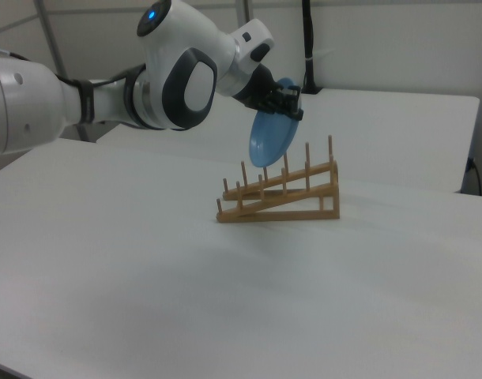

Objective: Place plate in plate rack
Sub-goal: 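Carry the tilted blue plate up and over toward the wooden rack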

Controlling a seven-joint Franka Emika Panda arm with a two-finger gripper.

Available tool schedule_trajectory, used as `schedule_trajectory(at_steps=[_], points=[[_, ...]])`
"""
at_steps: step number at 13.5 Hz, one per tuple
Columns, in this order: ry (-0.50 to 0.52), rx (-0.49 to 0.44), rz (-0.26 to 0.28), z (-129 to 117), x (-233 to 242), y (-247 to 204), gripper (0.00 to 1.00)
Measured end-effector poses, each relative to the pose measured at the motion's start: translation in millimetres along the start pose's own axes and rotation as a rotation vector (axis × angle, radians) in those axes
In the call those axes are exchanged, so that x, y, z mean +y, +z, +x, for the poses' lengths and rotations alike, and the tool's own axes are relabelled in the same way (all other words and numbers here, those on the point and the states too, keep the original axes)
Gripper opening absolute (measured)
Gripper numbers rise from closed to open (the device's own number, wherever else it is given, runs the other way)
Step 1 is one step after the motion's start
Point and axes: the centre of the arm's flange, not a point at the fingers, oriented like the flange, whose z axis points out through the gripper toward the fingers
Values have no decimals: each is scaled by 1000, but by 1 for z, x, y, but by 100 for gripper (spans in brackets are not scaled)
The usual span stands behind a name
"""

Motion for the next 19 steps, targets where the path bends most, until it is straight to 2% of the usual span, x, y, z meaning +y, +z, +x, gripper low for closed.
schedule_trajectory(at_steps=[4, 7, 11, 14, 16, 19], points=[[18, 105, -146, -2, 25, 1, 5], [86, 122, -205, -8, 40, 2, 5], [215, 146, -246, -10, 49, 6, 5], [302, 170, -285, -7, 47, 26, 5], [343, 185, -288, 0, 31, 46, 5], [365, 205, -265, 11, -1, 58, 5]])
